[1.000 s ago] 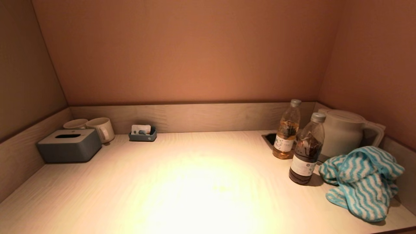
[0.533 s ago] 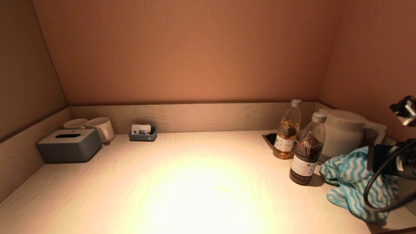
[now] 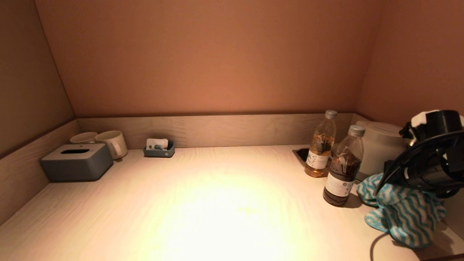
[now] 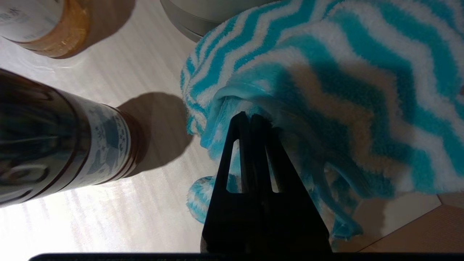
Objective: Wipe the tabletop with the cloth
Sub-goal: Pick up the tablecloth
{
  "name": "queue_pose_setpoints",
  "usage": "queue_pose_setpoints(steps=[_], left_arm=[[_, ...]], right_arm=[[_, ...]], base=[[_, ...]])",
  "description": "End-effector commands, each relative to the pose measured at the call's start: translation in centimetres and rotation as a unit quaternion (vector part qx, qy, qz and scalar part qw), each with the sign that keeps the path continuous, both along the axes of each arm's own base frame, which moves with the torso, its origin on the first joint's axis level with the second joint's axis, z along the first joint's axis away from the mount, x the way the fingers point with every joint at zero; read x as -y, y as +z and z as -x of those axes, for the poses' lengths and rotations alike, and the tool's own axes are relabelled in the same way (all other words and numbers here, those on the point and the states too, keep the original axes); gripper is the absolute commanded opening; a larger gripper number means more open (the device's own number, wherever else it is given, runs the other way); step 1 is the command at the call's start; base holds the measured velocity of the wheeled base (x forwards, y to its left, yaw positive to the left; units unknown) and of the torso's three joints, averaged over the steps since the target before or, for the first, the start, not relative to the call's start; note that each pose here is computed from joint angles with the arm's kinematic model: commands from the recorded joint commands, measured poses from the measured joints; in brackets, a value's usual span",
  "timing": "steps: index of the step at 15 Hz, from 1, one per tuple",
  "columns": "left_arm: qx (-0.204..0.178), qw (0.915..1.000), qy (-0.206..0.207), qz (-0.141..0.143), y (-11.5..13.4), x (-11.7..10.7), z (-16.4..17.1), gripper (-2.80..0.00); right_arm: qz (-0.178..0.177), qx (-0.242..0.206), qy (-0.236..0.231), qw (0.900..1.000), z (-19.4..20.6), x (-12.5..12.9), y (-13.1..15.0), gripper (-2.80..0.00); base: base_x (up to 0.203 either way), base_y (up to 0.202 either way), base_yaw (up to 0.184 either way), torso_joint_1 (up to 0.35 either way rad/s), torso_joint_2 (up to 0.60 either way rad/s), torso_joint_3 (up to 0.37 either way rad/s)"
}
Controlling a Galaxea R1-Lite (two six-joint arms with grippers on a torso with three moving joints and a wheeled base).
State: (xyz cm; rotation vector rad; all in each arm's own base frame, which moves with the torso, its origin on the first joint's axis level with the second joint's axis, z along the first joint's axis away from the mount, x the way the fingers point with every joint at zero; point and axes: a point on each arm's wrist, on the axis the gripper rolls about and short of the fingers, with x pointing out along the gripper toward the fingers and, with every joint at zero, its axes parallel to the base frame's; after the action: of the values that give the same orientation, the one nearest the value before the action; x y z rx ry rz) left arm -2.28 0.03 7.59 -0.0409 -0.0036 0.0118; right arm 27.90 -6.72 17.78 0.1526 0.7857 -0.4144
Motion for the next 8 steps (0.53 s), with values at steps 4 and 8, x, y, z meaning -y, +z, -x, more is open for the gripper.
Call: queue_pose_setpoints(steps=[4,8], left_arm=[[0.001,1.0000,0.000,0.000,0.0,0.0,0.0,-2.80],[0.001,1.0000,0.000,0.000,0.0,0.0,0.0,-2.80]], right_arm=[[-0.003,-0.011,-0.003,1.000,-0.2,0.2,-0.6,0.00],[0.003,0.008,-0.001,1.000,1.9,-0.3,0.7,0.00]], base=[[0.000,0.000,0.000,0.000,0.00,0.000],[0.000,0.000,0.000,0.000,0.00,0.000]])
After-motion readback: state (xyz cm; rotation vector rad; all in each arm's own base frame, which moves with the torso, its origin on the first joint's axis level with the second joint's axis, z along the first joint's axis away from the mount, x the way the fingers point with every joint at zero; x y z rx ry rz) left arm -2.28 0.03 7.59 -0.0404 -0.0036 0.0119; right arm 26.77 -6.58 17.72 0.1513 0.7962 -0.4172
